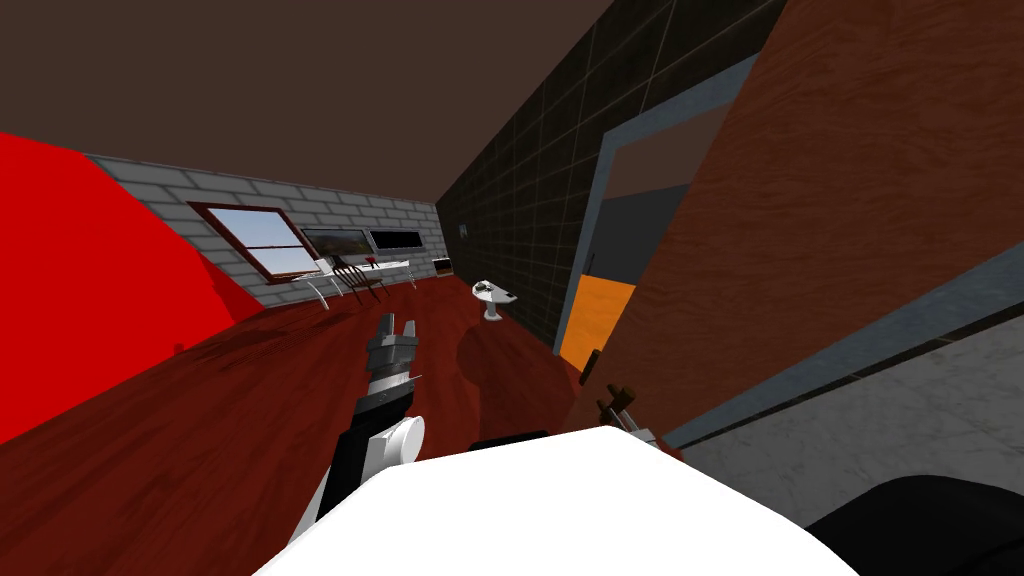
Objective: Pull the door open
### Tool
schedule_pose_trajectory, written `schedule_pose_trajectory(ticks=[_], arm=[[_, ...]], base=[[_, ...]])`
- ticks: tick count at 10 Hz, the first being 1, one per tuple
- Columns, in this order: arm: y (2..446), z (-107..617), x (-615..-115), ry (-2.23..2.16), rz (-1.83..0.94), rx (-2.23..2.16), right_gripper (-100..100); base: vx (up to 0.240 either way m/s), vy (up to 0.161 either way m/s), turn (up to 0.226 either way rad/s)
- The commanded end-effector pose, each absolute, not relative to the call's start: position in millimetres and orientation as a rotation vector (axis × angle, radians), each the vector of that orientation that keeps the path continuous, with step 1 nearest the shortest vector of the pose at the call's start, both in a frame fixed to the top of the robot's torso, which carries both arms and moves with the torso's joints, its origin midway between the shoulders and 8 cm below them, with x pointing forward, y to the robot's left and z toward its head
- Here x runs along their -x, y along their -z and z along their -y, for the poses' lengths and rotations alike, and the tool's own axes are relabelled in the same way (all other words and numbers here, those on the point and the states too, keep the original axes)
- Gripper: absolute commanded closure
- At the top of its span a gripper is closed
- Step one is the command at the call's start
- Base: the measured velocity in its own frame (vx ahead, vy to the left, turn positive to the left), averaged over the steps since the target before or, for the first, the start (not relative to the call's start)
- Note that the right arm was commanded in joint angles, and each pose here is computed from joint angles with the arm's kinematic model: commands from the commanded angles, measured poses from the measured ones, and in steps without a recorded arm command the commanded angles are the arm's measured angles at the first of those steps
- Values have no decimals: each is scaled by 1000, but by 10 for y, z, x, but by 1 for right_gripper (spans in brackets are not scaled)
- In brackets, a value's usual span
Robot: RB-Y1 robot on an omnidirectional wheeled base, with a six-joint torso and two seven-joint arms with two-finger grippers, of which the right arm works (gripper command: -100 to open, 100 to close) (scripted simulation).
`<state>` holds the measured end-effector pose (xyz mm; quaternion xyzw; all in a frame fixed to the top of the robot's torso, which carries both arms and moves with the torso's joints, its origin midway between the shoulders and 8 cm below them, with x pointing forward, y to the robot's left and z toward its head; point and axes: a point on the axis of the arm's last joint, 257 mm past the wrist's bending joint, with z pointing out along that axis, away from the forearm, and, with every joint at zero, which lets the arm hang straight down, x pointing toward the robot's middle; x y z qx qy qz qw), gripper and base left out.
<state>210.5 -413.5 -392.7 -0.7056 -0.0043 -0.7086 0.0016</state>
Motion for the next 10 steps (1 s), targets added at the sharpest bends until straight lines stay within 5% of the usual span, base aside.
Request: schedule_pose_trajectory(ticks=[1, 10], arm=[[3916, 4101, -1968, 2207, 33, 2206, 100], [3969, 3803, -1850, 2188, 102, 2132, 100]], base=[[-109, -25, 44], [63, 47, 2]])
